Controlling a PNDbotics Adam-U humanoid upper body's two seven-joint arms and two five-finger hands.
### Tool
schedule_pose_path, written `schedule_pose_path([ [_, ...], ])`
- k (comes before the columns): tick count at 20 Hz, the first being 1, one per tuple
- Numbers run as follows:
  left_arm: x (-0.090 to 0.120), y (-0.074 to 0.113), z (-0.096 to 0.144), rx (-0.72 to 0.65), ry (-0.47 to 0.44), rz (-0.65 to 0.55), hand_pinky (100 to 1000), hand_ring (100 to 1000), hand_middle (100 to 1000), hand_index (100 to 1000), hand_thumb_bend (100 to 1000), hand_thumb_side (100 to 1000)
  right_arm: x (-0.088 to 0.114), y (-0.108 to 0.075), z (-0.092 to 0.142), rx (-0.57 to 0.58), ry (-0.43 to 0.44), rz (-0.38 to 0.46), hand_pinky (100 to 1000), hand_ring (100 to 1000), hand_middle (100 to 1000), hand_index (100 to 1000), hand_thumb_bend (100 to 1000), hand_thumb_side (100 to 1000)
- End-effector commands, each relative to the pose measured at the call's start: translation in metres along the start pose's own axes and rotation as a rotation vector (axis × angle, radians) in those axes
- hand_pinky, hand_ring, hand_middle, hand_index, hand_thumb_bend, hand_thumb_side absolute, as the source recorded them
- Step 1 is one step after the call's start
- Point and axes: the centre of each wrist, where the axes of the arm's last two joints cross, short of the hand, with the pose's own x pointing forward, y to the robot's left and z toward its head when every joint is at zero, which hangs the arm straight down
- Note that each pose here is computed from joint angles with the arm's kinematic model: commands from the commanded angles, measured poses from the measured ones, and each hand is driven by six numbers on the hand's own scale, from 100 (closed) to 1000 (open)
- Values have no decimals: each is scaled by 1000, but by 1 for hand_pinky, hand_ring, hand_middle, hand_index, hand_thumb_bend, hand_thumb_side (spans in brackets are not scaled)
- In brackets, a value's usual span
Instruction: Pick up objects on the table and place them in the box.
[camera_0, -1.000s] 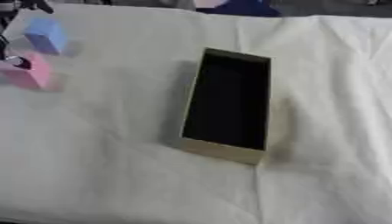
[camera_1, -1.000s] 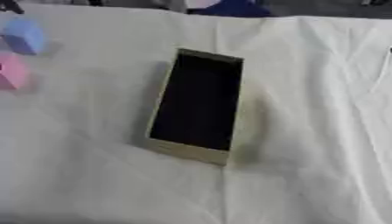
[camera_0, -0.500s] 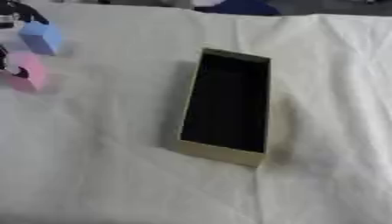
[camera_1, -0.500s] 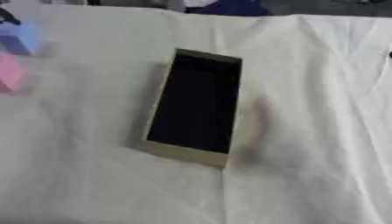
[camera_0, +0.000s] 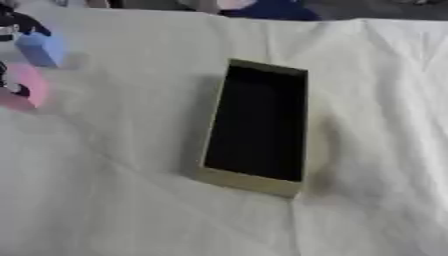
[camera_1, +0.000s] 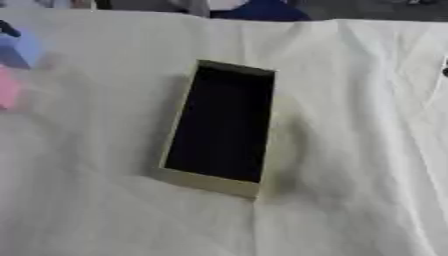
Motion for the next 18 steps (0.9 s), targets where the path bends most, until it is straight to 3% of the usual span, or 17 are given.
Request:
schedule_pose_path([
  [1, -12, 12, 10, 22, 50, -9, 885, 902, 925, 960, 712, 119, 5, -3, -6, 11, -33, 18, 823, 801, 627, 837, 100, 858],
  [18, -26, 4, 19, -100, 96, 19, 884, 899, 910, 943, 675, 145, 5, -2, -6, 16, -30, 18, 824, 802, 626, 838, 100, 859],
])
